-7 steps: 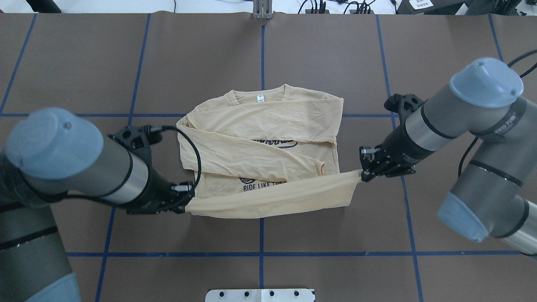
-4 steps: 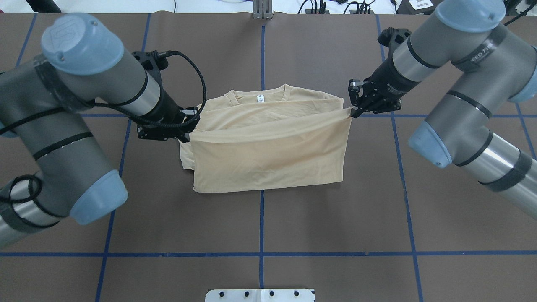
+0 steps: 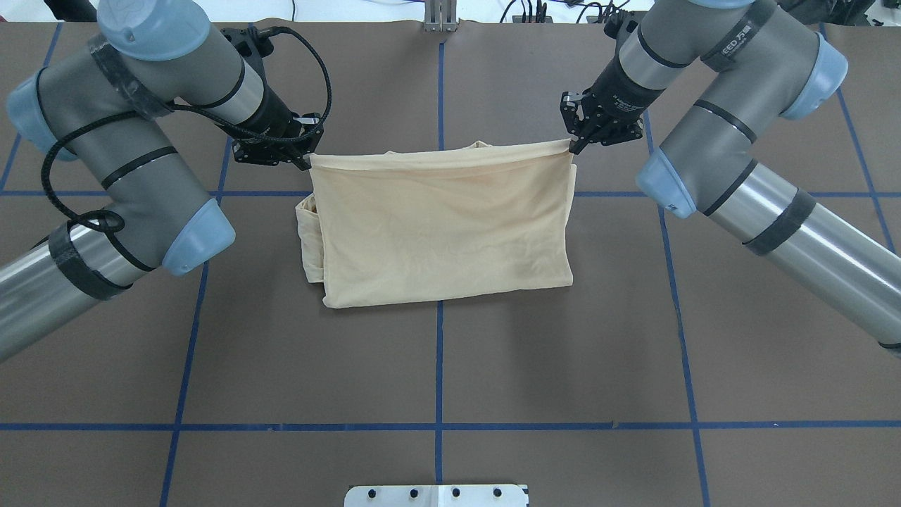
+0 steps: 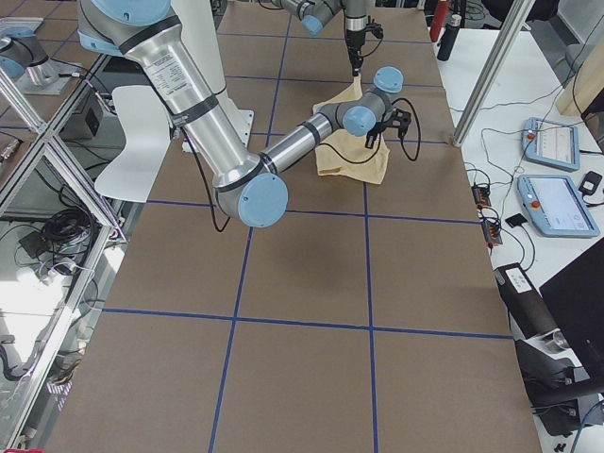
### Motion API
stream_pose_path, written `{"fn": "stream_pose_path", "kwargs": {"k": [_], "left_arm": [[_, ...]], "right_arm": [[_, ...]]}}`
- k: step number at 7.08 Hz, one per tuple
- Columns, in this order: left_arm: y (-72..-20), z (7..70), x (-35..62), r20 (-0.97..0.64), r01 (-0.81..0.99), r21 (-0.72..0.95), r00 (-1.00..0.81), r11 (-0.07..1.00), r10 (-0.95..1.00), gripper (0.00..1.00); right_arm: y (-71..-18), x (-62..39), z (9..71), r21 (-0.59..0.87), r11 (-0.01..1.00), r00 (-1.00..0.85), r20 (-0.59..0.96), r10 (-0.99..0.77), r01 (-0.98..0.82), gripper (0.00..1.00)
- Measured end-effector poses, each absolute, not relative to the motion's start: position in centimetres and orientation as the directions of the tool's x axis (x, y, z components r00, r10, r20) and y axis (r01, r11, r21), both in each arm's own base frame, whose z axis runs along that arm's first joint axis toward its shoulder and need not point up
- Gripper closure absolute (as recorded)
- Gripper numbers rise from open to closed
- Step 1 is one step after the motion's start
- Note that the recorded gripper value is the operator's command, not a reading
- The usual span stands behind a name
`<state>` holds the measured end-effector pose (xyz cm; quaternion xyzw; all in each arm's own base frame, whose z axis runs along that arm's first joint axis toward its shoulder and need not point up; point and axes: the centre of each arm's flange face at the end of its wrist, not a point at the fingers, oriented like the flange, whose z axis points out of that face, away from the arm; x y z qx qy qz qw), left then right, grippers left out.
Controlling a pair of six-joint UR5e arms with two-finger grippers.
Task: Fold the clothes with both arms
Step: 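Lift the hem with both grippers and fold it toward the collar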
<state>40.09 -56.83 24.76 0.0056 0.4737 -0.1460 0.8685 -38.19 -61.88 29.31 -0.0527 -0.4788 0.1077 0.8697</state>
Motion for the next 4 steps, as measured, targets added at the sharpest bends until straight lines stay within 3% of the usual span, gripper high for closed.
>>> {"fn": "stream_pose_path", "kwargs": {"k": [4], "left_arm": [[-60.8, 27.9, 45.8, -0.857, 0.291, -0.189, 0.417, 0.938, -0.302, 1.00]], "right_arm": [[-63.4, -42.3, 32.4, -0.183, 0.974, 0.543, 0.809, 0.226, -0.132, 1.00]]}}
